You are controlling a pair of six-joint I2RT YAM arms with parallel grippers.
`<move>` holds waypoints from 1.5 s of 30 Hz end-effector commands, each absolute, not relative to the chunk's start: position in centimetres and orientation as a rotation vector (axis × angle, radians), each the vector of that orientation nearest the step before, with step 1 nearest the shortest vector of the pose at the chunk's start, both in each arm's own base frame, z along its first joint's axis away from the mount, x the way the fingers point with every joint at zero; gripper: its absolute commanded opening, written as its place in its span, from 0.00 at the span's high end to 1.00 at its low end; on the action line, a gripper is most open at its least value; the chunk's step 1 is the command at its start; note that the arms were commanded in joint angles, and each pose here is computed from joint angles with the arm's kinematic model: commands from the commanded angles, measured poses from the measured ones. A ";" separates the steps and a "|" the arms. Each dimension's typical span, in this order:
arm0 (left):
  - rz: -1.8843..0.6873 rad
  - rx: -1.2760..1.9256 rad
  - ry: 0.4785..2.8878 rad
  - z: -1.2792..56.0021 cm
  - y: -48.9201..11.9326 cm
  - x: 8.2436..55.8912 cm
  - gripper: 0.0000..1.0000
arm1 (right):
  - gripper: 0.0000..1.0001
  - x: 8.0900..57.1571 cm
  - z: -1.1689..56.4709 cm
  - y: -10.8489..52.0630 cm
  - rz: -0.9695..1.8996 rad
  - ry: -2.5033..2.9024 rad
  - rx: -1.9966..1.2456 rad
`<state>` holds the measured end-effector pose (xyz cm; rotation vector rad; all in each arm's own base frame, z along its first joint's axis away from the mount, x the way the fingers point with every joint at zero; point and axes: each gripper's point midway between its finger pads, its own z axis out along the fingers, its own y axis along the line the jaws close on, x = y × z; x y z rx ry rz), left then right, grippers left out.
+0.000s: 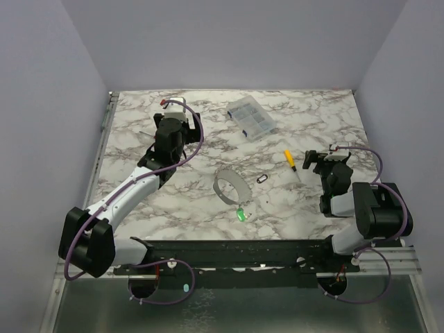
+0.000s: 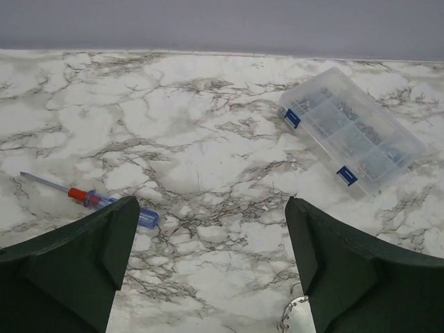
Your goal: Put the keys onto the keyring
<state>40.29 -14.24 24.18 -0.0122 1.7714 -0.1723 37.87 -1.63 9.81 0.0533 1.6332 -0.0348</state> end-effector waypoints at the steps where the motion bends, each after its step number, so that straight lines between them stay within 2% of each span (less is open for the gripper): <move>1: -0.208 -0.004 1.771 24.8 -14.9 40.6 0.06 | 0.00 38.3 10.3 -2.0 -0.040 1.614 0.074; 21: -0.190 0.010 1.782 24.3 -14.8 40.7 0.06 | 0.00 38.0 10.4 -3.2 -0.084 1.603 0.143; 28: -0.180 0.008 1.788 24.0 -14.7 40.8 0.06 | 0.00 39.1 13.5 -5.1 -0.216 1.652 0.277; 34: -0.176 -0.020 1.793 23.8 -14.6 41.1 0.08 | 0.00 40.4 20.3 -2.8 -0.024 1.613 0.302; 37: -0.169 -0.042 1.801 23.5 -14.5 41.3 0.09 | 0.00 39.9 21.0 -2.8 0.078 1.610 0.507; 41: -0.185 -0.059 1.822 22.9 -14.9 41.6 0.10 | 0.00 40.6 21.8 1.0 0.236 1.728 0.325; 45: -0.199 -0.053 1.836 22.6 -15.2 41.7 0.11 | 0.06 41.0 21.3 4.4 0.404 1.843 0.206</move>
